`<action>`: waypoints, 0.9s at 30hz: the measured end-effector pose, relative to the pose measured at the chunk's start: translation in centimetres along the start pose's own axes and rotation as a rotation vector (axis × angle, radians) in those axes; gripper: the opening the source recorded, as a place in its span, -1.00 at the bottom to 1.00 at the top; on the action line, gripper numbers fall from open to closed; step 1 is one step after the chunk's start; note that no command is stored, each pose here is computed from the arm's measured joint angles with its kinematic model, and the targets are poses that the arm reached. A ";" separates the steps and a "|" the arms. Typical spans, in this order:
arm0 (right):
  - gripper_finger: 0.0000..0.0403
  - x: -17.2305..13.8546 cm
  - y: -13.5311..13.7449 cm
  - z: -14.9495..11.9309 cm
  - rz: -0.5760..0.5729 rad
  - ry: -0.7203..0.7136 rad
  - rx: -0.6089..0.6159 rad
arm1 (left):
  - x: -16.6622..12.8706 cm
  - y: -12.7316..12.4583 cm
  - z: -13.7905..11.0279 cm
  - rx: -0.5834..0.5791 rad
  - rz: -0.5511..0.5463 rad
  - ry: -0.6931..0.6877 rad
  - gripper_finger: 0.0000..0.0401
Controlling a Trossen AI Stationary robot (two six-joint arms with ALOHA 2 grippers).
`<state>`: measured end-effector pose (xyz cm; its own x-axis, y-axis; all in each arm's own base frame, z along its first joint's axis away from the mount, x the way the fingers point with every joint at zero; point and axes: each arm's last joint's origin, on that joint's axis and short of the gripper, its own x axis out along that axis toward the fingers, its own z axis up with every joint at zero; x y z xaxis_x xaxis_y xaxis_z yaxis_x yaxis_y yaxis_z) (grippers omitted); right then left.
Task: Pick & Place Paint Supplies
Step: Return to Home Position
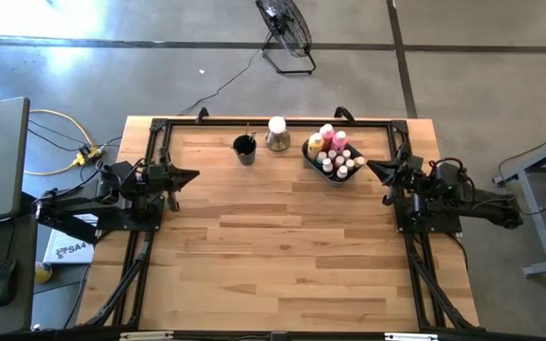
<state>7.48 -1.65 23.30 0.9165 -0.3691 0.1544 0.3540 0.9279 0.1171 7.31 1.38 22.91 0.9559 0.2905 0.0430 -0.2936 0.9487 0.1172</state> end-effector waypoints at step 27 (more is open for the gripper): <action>-0.99 0.7 0.2 -3.3 0.065 0.005 0.009 | 0.0 -0.2 -0.4 -0.004 -0.055 0.033 -1.00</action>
<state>8.85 -1.57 20.17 0.9385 -0.3074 0.1572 0.2916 0.9495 0.1158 7.36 1.24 22.53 0.9703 0.2420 0.0040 -0.2408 0.9638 0.1140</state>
